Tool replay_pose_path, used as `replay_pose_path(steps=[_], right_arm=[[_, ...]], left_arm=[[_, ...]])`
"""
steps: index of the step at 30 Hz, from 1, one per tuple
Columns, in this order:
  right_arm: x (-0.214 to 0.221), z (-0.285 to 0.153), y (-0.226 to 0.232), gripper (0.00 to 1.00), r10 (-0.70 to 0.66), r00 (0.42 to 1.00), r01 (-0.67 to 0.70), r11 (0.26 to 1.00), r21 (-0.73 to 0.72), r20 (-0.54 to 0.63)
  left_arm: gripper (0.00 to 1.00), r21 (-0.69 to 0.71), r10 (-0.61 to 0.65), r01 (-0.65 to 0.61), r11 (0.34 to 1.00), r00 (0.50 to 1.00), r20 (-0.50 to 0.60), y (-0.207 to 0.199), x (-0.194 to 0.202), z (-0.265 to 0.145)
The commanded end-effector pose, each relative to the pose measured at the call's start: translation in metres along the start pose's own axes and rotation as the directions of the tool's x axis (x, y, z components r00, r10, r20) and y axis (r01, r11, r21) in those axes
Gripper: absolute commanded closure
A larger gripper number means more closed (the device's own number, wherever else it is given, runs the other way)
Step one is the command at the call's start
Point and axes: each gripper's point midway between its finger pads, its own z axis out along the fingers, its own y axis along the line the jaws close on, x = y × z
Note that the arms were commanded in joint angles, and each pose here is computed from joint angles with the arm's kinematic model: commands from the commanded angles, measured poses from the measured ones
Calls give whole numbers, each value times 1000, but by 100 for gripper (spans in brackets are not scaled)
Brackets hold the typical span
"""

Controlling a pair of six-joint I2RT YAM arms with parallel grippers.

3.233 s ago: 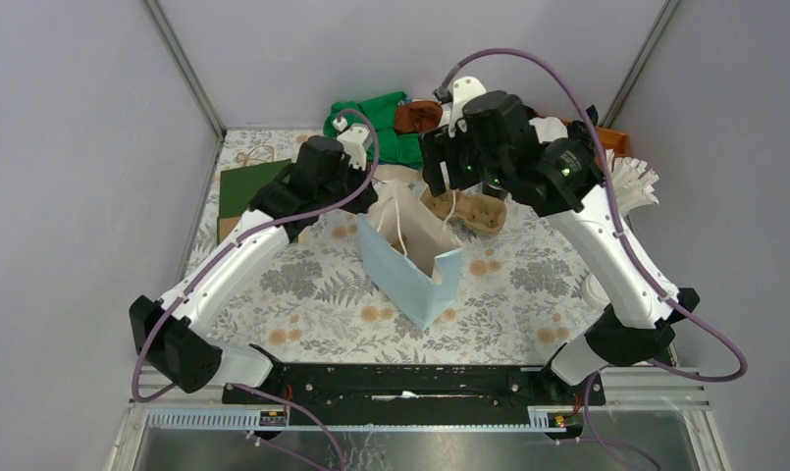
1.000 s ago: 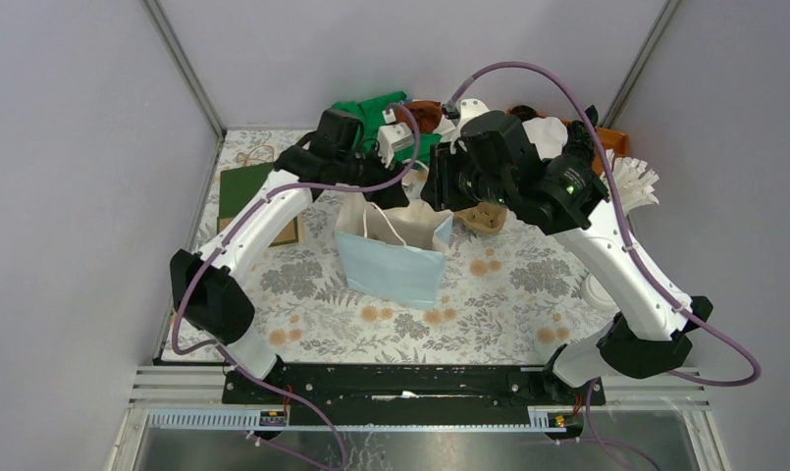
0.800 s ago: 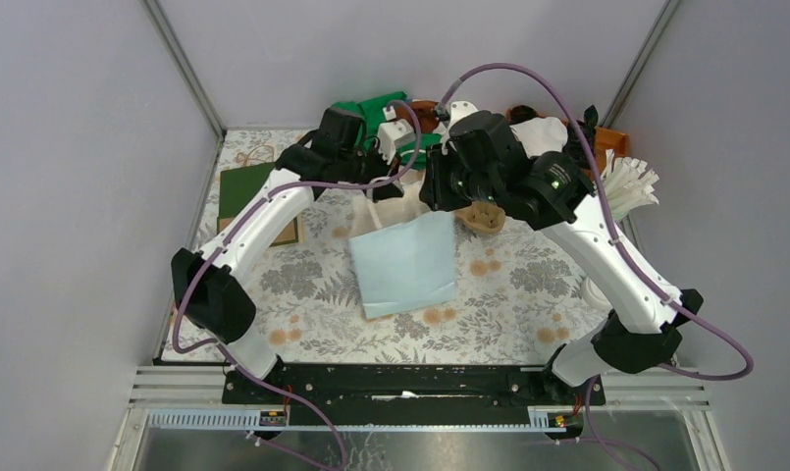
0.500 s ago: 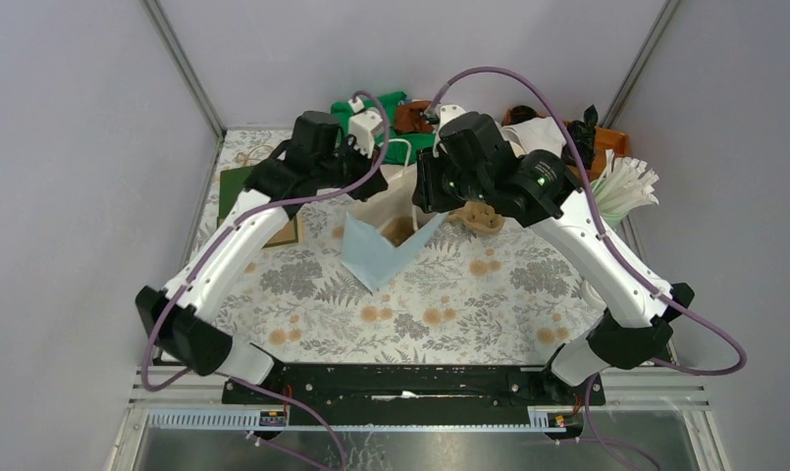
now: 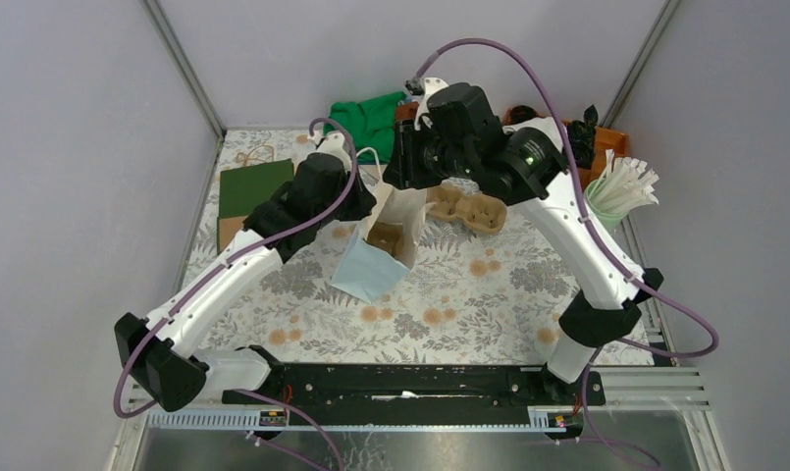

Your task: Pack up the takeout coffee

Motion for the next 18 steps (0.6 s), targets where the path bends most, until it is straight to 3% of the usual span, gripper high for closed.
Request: replay_pose_path(steps=[1,7,10,14,18], right_arm=[[12,25,13,63,87,993,-89,996,-24,-77],[47,59,-9,78,145,967,-119,984,132,-212],[57,69,-31,91,170,960,-112,962,250,-222],[68,77,-55,100,185,954,-85,922,378,-236],[75,63,-92,100,186,953,-34,850,526,-238]], left_arm=[[100,-17,-228,234,972,960,160,-2,-28,-12],[100,5,-347,355,935,912,217,0,-35,-23],[100,22,-384,390,921,894,231,-4,-41,-25],[100,48,-414,413,909,886,210,-4,-30,-18],[100,68,-440,436,897,873,210,-2,-21,-13]])
